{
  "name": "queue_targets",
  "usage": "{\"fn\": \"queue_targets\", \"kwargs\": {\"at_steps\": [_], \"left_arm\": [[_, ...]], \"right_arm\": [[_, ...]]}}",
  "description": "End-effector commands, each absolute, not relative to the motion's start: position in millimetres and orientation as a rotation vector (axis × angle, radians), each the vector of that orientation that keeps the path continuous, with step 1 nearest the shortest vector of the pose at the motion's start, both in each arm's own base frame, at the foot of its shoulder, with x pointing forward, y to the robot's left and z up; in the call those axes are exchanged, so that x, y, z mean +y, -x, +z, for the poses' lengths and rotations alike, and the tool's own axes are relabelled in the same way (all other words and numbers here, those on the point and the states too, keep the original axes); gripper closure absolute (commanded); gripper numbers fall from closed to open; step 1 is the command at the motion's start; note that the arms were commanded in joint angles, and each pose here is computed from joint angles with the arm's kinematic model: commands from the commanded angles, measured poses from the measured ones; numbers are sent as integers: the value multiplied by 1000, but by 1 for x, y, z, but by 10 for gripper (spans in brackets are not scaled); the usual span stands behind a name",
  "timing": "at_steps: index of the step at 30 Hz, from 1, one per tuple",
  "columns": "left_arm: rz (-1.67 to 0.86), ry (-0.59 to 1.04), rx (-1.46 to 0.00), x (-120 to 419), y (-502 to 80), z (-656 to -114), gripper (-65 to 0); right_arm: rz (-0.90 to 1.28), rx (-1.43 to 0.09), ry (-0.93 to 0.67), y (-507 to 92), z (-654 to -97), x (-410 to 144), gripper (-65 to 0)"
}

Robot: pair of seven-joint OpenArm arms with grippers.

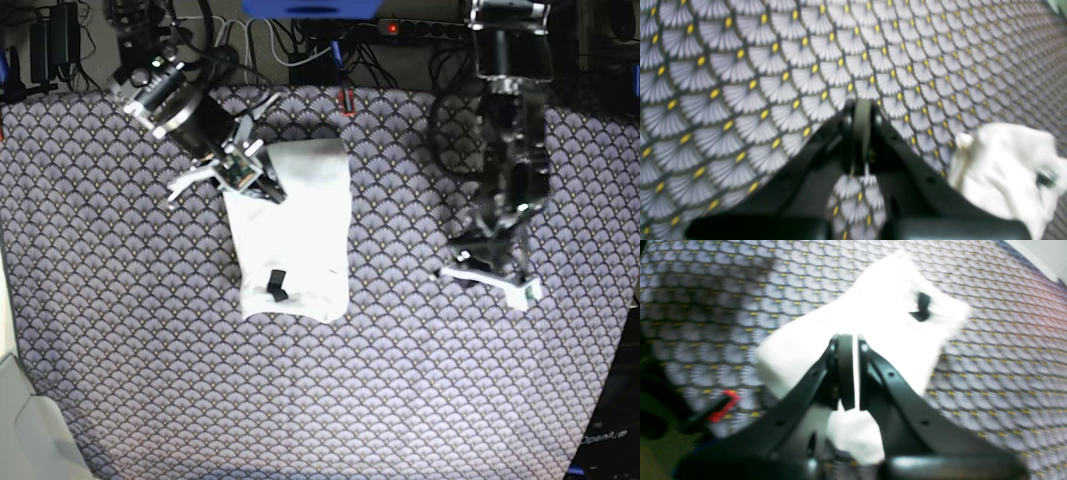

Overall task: Fold the T-shirt properly
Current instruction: 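Release the bundle with the left gripper and lift it away, then tuck the bundle's loose edge under with the right gripper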

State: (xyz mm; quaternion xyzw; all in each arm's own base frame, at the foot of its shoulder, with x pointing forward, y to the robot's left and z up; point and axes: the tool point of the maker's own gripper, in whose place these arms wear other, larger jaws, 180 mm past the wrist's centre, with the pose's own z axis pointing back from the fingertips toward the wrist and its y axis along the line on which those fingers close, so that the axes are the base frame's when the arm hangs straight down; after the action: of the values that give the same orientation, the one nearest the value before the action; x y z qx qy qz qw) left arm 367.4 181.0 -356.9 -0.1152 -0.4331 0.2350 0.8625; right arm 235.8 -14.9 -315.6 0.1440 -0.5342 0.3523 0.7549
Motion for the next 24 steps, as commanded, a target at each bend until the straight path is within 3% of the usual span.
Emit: {"fn": "queue_targets", "kwargs": {"at_steps": [1,12,17,24], "left_arm": [[509,225,-946,196,-365,-346,-3],[642,128,-905,254,-285,-359,-3],[674,91,-894,270,-270,-362,-3],[670,63,-905,282,-268,-358,-3]], "right_arm": [[775,-1190,-348,-235,-310,-7,0],[795,-973,-432,-227,-395,10,0],[785,-1009,-471,-219,-399,6,0],[806,-1162,-476,-227,-347,14,0]]}}
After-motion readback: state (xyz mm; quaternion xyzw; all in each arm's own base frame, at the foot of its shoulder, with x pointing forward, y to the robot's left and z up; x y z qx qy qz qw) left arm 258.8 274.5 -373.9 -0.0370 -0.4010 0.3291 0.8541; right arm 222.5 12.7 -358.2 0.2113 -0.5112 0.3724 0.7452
